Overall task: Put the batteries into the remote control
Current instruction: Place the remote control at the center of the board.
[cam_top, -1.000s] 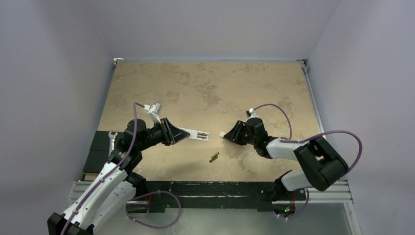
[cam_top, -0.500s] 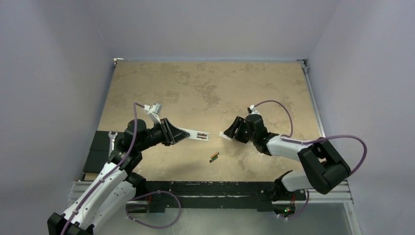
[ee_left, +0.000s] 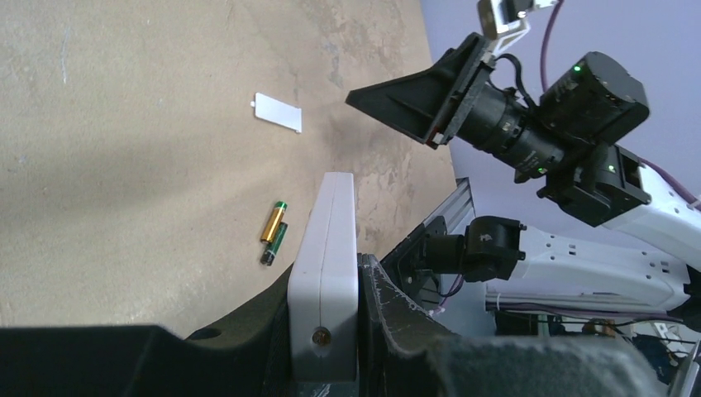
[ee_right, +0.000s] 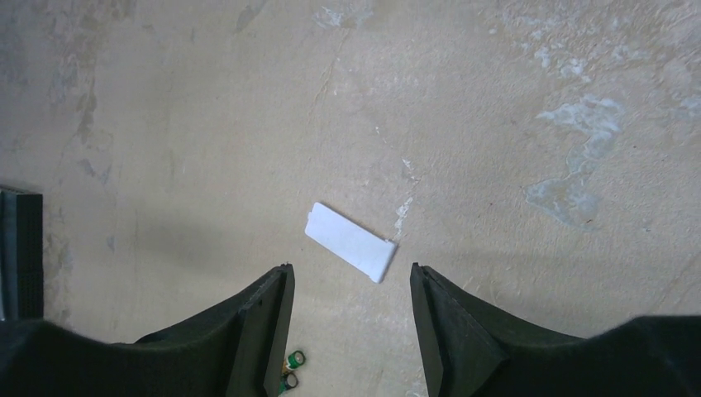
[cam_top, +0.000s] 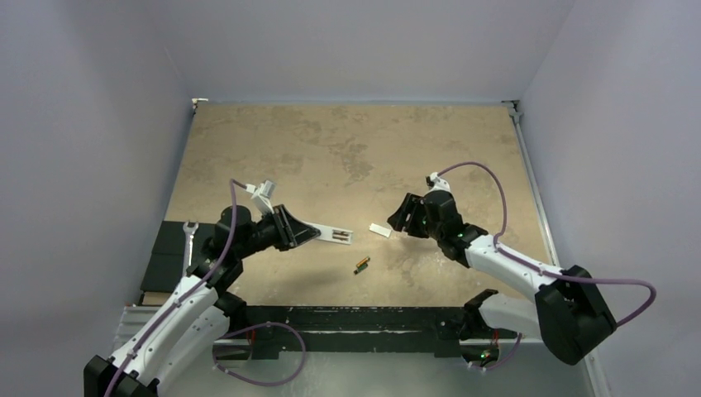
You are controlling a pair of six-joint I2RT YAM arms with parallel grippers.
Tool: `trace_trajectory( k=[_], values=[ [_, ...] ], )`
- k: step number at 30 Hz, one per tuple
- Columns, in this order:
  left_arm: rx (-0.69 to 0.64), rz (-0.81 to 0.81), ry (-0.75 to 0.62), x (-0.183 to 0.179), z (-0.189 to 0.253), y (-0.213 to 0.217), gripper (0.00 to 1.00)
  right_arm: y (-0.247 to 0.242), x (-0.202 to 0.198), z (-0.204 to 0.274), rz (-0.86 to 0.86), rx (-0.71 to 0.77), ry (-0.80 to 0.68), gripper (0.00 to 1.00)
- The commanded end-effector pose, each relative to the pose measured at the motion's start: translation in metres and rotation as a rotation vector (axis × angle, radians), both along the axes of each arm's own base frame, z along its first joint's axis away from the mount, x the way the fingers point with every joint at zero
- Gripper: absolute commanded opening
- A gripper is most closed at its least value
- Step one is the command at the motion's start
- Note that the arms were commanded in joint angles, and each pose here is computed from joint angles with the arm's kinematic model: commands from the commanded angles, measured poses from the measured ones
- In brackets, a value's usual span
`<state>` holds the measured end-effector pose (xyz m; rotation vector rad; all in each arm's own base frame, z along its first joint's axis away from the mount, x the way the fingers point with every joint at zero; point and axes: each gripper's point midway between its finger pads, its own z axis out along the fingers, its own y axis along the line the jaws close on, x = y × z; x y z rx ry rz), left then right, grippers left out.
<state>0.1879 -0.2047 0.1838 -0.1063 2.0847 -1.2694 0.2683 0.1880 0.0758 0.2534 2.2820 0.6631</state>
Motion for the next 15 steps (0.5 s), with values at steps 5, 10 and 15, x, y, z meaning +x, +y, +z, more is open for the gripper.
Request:
trace_trajectory(
  k=[5, 10, 15],
  values=[
    [-0.051, 0.044, 0.058, 0.007, -0.016, -0.001, 0.0, 0.008, -0.018, 0.023, 0.144, -0.002, -0.022, 0.61],
    [-0.055, 0.086, 0.085, 0.013, -0.032, 0.001, 0.0, 0.017, -0.033, 0.035, 0.216, 0.049, -0.035, 0.62],
    [-0.083, 0.103, 0.143, 0.013, -0.055, -0.001, 0.0, 0.024, -0.044, 0.039, 0.255, 0.053, -0.036, 0.62]
  ],
)
